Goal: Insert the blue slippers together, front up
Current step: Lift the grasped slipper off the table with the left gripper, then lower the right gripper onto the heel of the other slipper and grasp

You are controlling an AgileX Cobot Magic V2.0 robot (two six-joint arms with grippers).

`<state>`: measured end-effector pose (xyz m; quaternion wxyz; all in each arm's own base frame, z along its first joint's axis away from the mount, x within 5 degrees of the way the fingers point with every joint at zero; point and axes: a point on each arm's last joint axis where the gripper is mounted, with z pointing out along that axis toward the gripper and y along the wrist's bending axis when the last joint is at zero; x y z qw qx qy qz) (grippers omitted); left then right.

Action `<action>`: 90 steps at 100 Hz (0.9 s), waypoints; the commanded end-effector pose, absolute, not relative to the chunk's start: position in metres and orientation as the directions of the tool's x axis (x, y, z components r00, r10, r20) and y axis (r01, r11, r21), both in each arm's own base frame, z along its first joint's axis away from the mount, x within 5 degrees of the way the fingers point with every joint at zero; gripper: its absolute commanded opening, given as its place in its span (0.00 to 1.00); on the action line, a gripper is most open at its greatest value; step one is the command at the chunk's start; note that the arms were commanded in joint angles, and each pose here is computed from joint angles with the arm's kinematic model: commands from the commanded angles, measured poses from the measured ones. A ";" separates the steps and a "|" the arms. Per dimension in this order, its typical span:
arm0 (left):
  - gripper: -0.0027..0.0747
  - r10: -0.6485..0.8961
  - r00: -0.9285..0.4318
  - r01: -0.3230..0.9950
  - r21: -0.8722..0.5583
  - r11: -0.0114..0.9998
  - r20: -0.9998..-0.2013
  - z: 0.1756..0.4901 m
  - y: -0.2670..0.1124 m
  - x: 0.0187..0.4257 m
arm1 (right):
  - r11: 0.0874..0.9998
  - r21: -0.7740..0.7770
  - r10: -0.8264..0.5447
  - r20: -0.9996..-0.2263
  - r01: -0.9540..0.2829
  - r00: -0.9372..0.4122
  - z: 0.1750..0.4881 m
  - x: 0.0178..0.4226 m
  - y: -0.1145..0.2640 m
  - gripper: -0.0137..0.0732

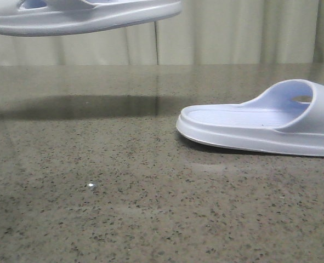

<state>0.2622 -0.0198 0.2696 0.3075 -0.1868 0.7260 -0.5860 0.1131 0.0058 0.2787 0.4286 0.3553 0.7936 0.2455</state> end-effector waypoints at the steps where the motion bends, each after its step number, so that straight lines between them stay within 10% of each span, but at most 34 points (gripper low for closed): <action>1: 0.06 -0.656 -0.717 0.177 -0.972 0.155 -0.235 0.294 -0.020 0.261 | 0.594 0.734 0.802 -0.506 0.330 -0.318 0.289 0.121 0.004 0.82; 90: 0.06 -0.657 -0.716 0.174 -0.972 0.158 -0.236 0.293 -0.020 0.261 | 0.524 0.703 0.849 -0.386 0.480 -0.361 0.257 0.168 0.000 0.82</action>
